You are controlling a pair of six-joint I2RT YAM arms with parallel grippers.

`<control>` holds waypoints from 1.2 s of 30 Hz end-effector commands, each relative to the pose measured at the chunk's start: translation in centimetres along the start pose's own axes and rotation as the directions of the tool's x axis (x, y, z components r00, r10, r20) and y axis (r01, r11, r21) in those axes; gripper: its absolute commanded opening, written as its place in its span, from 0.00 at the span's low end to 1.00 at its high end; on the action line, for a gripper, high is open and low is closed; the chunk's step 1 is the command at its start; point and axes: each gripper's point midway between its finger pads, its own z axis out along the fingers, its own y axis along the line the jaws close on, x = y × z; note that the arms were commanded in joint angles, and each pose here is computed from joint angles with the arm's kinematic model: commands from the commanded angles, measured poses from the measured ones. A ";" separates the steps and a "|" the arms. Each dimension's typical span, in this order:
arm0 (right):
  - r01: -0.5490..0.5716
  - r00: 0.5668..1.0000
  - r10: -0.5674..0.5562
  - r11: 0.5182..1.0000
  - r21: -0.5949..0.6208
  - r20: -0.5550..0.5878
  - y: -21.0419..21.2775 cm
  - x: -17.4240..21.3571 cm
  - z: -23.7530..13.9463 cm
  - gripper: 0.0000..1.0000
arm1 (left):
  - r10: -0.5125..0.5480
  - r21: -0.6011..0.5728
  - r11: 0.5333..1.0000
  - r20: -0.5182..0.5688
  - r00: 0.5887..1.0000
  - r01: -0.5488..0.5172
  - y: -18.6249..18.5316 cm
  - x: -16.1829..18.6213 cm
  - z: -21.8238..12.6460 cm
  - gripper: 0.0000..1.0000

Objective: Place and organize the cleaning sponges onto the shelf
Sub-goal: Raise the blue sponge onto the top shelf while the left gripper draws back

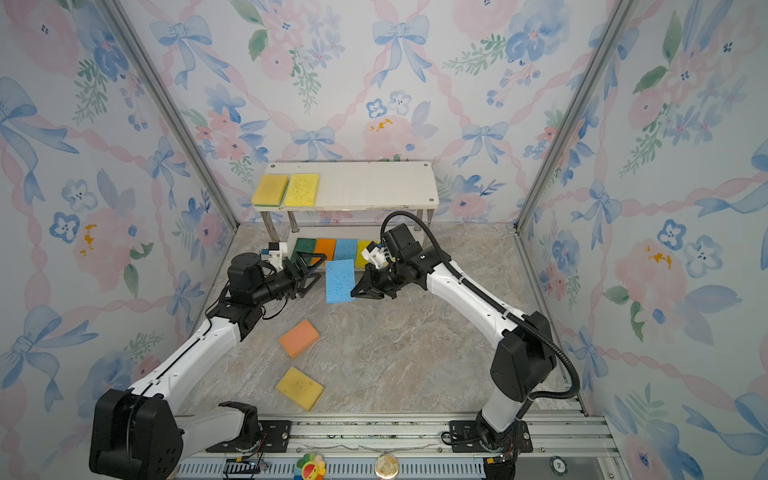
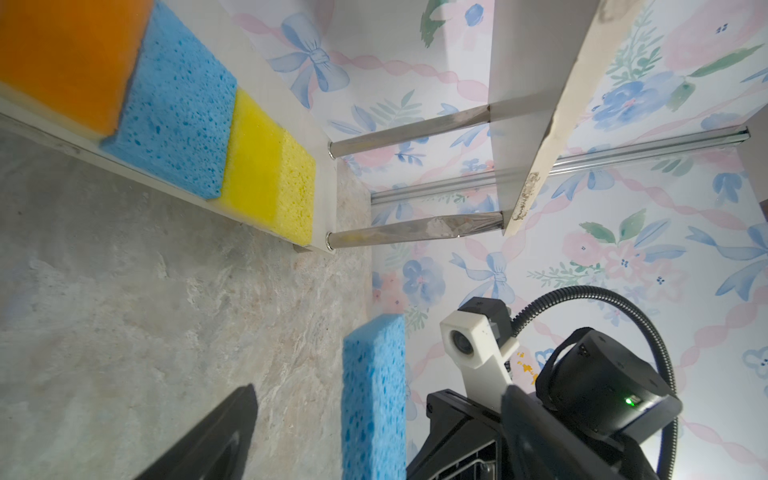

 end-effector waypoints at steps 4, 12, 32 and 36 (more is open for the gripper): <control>0.113 0.978 -0.118 0.993 0.043 0.170 3.8 -3.2 -6.4 0.01 | 0.053 -0.088 0.995 0.082 0.995 -0.045 1.5 -0.9 -3.0 0.98; 0.147 0.941 -0.156 0.988 0.053 0.300 6.7 -8.4 -9.6 0.01 | 0.040 -0.149 0.988 0.059 0.997 -0.031 4.0 1.0 -4.2 0.98; 0.201 0.882 -0.153 0.978 -0.063 0.445 9.2 -18.5 -8.0 0.01 | 0.012 -0.196 0.981 0.023 1.000 -0.007 6.7 3.9 -6.0 0.98; 0.189 0.883 -0.126 0.977 -0.095 0.452 9.1 -19.4 -7.4 0.02 | 0.009 -0.197 0.980 0.018 1.000 -0.006 6.6 4.0 -6.0 0.98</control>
